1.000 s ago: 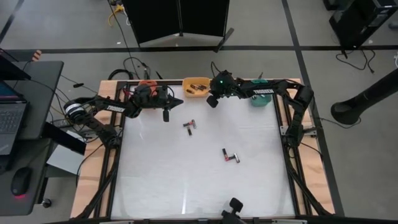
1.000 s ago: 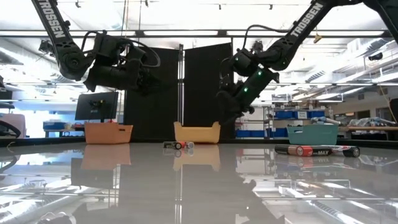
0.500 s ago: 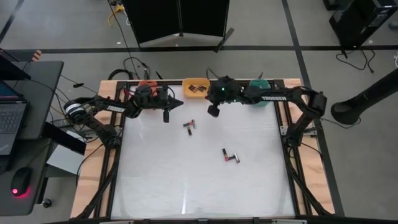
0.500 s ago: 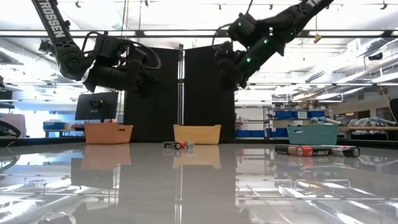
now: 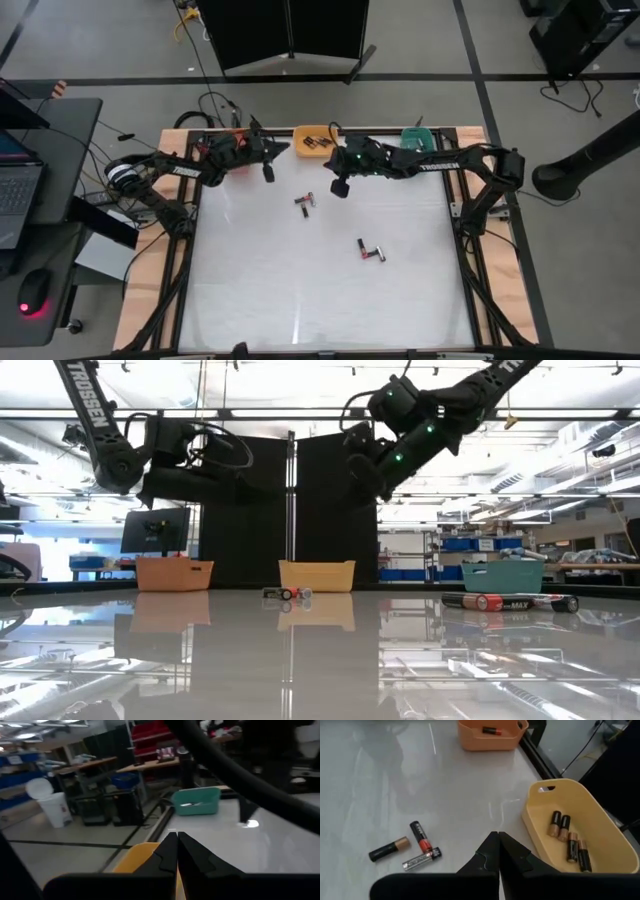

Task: Sort batteries
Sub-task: Put the red battery into the orange bin

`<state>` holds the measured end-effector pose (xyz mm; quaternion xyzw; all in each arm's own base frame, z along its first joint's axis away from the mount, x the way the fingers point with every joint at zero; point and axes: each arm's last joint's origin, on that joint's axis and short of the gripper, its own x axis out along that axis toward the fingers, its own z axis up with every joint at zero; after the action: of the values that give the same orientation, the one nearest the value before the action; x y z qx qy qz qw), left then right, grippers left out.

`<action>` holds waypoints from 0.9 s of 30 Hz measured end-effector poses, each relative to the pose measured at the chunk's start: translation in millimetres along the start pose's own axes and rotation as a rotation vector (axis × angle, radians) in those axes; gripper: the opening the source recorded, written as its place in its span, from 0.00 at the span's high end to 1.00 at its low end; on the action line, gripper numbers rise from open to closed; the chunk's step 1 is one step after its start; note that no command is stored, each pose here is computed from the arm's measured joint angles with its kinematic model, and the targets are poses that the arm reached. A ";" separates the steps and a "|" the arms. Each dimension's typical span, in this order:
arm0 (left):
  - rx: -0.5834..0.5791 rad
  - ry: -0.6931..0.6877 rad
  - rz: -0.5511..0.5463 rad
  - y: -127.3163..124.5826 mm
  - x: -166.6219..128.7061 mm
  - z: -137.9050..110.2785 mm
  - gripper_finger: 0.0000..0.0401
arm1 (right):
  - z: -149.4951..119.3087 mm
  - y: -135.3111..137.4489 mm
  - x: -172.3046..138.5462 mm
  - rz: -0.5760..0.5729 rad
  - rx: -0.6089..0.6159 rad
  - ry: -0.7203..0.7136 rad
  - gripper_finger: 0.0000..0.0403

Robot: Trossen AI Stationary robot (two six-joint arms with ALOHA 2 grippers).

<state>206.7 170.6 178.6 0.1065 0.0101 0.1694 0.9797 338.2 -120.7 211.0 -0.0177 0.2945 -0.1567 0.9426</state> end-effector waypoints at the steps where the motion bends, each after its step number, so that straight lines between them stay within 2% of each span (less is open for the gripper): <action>1: 0.003 -0.003 0.014 2.6 1.8 -1.3 0.95 | -3.1 0.2 0.5 -0.002 0.001 -0.007 0.98; 7: -0.002 -0.004 0.073 17.6 18.8 -20.9 0.95 | -17.4 1.7 2.5 -0.007 0.009 -0.032 0.98; 12: -0.050 -0.076 0.094 22.4 28.8 -36.0 0.95 | -20.7 6.8 2.4 0.004 0.002 -0.003 0.98; 16: -0.045 -0.136 0.104 23.5 29.3 -36.3 0.95 | -20.8 8.8 2.3 0.009 -0.001 0.000 0.98; 27: -0.065 -0.109 0.077 27.0 34.7 -36.0 0.95 | -23.9 15.0 1.9 0.027 -0.009 0.038 0.94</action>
<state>228.5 214.4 149.6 0.0841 -0.0528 0.2012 0.9745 330.5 -105.6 188.3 -0.0151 0.3131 -0.1428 0.9388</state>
